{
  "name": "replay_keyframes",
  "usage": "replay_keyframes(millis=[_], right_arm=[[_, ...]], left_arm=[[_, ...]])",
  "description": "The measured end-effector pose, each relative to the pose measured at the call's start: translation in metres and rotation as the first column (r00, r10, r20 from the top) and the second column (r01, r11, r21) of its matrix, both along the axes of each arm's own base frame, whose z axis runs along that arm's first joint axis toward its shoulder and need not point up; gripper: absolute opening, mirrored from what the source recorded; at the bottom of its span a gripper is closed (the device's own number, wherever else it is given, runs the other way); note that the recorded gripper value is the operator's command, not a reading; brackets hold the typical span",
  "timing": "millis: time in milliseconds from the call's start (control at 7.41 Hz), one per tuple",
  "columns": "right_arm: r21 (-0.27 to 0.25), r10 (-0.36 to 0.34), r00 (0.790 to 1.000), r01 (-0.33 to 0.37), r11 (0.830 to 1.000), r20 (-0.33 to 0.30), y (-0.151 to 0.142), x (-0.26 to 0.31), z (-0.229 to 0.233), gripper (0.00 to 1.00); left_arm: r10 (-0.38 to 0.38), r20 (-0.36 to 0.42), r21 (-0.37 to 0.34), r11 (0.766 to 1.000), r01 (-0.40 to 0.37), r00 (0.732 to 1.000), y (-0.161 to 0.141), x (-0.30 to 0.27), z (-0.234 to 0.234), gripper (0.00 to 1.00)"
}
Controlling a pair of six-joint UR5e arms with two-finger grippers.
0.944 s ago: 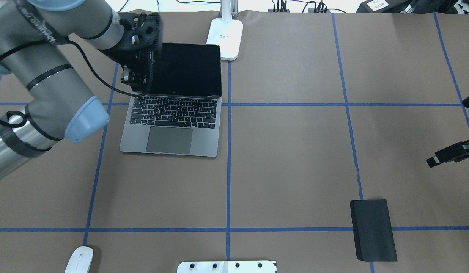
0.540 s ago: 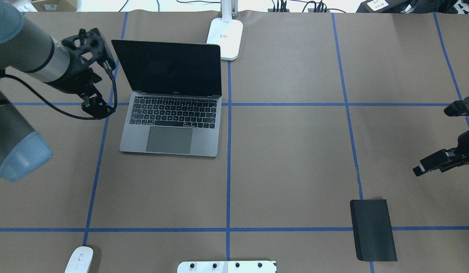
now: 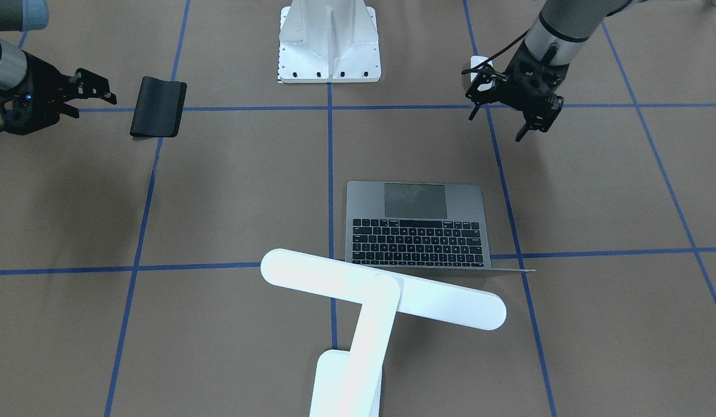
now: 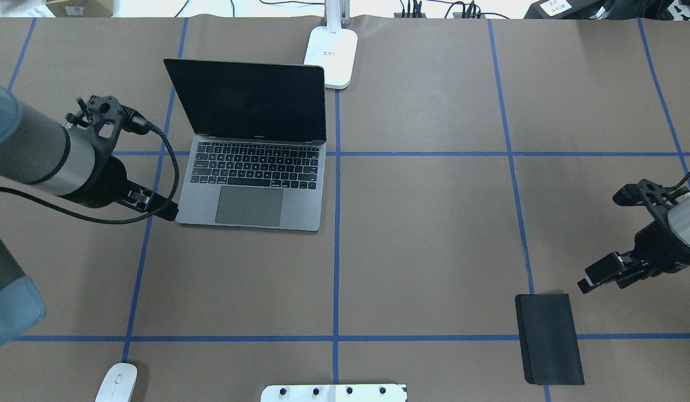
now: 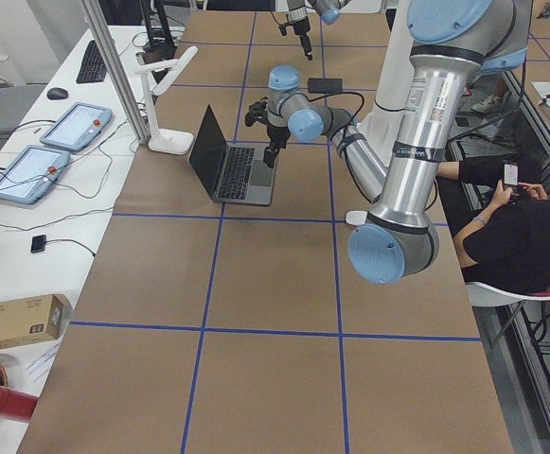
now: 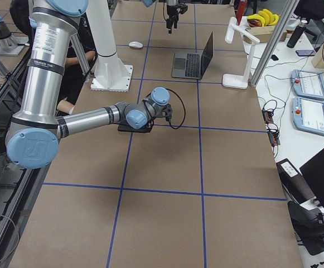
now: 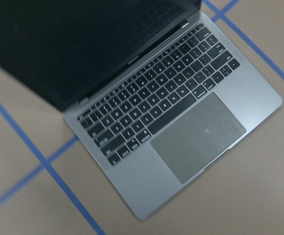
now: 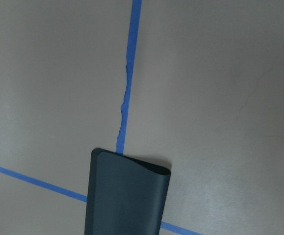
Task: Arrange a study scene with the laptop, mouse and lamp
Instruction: 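Withdraw the left gripper while the right gripper lowers onto the black mouse pad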
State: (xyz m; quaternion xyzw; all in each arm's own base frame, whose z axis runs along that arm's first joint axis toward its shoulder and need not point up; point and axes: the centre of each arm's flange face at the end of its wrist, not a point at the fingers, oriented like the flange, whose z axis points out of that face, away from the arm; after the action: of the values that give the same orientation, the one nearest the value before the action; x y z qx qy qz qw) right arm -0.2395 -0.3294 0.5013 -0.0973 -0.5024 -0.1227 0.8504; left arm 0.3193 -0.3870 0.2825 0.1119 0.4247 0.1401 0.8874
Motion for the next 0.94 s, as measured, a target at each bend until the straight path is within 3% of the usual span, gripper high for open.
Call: replay_keyframes(millis=[405,540,944], right_arm=[[-0.060,0.028,0.999,-0.027,0.998,0.015,0.020,-0.021,0.042,0.99],[-0.076,0.036,0.999,-0.035,0.997,0.008,0.021,-0.024,0.047,0.84],[-0.090,0.020,1.000,-0.019,0.996,0.004,0.030,-0.036,0.043,0.85]], left_arm=[[0.012,0.014,-0.045,0.999,-0.012,1.000,0.040,0.014,0.011,1.00],[0.024,0.011,-0.043,0.999,-0.024,1.000,0.047,0.014,0.010,1.00],[0.036,0.016,-0.042,0.998,-0.035,0.999,0.057,0.006,0.014,1.00]])
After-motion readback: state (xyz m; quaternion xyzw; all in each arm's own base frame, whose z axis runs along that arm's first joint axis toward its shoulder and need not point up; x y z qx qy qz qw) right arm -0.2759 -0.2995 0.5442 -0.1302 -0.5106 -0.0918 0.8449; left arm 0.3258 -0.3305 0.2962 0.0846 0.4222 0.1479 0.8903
